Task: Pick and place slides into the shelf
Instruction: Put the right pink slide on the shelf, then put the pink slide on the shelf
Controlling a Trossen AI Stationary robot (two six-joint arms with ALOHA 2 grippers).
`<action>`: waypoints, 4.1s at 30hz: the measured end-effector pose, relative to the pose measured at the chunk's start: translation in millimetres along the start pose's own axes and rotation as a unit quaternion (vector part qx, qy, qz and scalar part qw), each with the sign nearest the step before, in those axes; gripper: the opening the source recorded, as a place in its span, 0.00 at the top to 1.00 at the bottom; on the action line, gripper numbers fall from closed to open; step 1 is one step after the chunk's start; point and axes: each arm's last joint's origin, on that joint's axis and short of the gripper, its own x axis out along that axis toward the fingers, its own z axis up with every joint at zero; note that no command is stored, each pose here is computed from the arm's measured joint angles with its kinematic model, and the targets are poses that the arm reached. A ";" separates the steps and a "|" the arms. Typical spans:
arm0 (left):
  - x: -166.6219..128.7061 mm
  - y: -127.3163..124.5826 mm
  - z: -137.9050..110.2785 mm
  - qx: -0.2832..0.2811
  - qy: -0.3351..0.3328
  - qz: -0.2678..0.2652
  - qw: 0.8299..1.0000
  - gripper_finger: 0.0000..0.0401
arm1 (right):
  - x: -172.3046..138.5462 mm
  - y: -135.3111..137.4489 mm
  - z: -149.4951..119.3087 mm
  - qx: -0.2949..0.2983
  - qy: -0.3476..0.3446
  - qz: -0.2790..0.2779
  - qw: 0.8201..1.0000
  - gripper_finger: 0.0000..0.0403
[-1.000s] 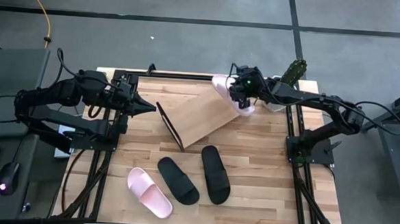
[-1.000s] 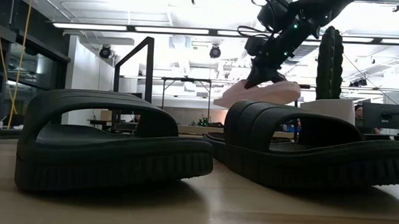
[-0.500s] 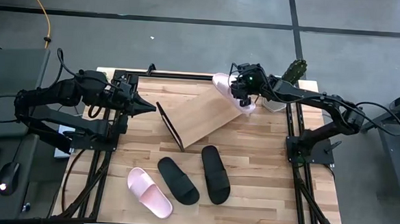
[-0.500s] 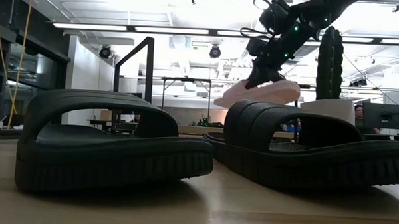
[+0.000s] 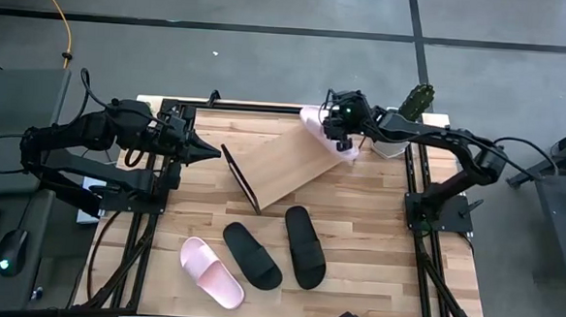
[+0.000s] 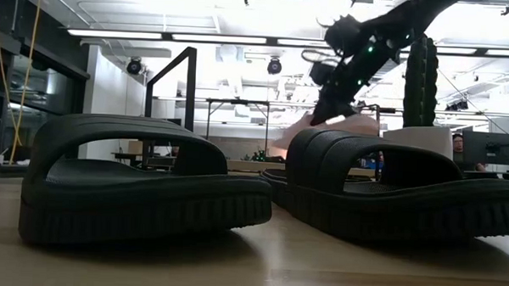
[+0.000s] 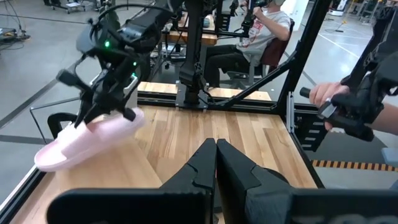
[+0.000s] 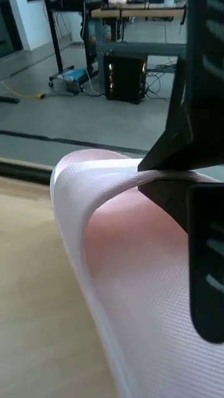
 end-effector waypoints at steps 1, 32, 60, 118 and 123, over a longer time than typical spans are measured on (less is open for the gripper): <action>0.0 0.0 0.0 0.000 0.000 0.000 1.000 1.00 | 3.9 1.1 -0.1 -0.004 0.001 0.001 1.000 1.00; 0.0 -0.1 -2.0 -0.001 0.011 -0.003 1.000 1.00 | 18.3 6.3 -10.1 -0.009 0.041 0.017 0.999 1.00; -0.1 -0.1 -2.2 -0.001 0.012 -0.003 1.000 1.00 | 18.5 7.6 -19.0 0.016 0.052 0.044 0.998 0.77; -2.8 -0.4 -22.7 -0.012 0.120 -0.023 0.992 1.00 | -31.5 29.7 74.2 0.070 0.086 0.115 0.987 0.73; -3.9 -1.0 -26.7 -0.024 0.142 -0.034 0.989 1.00 | -39.0 43.6 90.8 0.096 0.070 0.123 0.985 0.73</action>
